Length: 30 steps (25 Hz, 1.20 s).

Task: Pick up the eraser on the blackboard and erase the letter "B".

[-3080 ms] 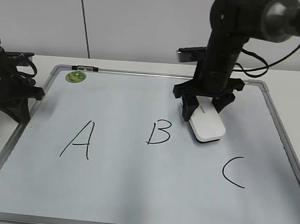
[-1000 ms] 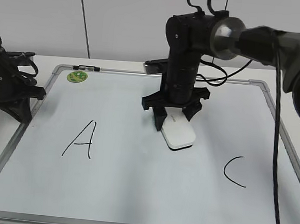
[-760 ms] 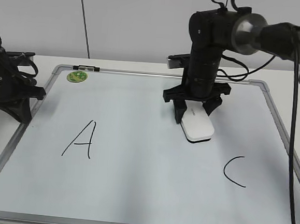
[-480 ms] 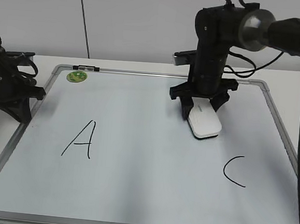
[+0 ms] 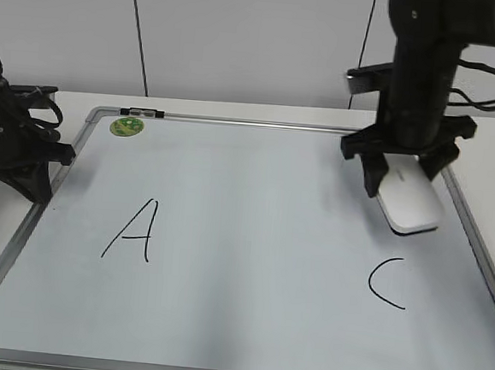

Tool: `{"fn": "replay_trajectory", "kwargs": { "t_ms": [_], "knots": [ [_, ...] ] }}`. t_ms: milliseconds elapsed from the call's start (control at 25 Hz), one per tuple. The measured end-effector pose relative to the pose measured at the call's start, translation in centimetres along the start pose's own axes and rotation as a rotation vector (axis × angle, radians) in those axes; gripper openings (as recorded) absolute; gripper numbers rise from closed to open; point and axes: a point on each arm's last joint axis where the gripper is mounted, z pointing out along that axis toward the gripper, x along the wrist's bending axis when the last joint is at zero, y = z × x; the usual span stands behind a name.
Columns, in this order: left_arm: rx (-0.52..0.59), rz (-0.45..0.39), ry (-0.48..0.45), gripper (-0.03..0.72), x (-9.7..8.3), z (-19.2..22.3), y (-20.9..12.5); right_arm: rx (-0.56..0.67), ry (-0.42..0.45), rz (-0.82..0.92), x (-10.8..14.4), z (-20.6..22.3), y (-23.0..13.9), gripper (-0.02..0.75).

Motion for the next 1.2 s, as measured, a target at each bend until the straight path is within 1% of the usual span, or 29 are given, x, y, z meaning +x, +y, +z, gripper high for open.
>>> {"fn": "replay_trajectory", "kwargs": {
  "t_ms": [120,160,240,400,440,520,640,720,840,1040,1200],
  "knots": [
    [0.000,0.000,0.000,0.041,0.0,0.0,0.0,0.049,0.017,0.050,-1.8,0.0,-2.1,0.501],
    [0.000,0.000,0.000,0.041,0.0,0.0,0.0,0.083,0.034,0.092,-3.2,0.4,-3.6,0.501],
    [0.000,0.000,0.000,0.041,0.0,0.0,0.0,0.089,0.058,0.150,-4.8,0.5,-5.1,0.501],
    [0.000,0.000,0.000,0.041,0.0,0.0,0.0,0.124,0.103,0.196,-6.8,1.2,-7.9,0.501],
    [0.000,0.000,0.000,0.041,0.0,0.0,0.0,0.152,0.130,0.200,-7.0,1.9,-9.0,0.501],
    [0.000,0.000,0.000,0.041,0.0,0.0,0.0,0.180,0.153,0.198,-7.0,2.5,-9.8,0.501],
    [0.002,0.000,0.000,0.041,0.0,0.0,0.0,0.199,0.158,0.189,-7.0,3.2,-10.4,0.501],
    [0.000,-0.001,-0.002,0.041,0.0,0.0,0.0,0.193,0.158,0.187,-7.0,3.3,-10.4,0.501],
    [0.000,-0.001,-0.002,0.041,0.0,0.0,0.0,0.189,0.134,0.170,-7.2,3.3,-10.4,0.501],
    [0.002,-0.001,-0.002,0.041,0.0,0.0,0.0,0.184,0.134,0.170,-7.2,3.3,-10.3,0.501],
    [0.002,-0.001,-0.002,0.041,0.0,0.0,0.0,0.157,0.139,0.176,-7.2,3.3,-10.1,0.501]
  ]
}}
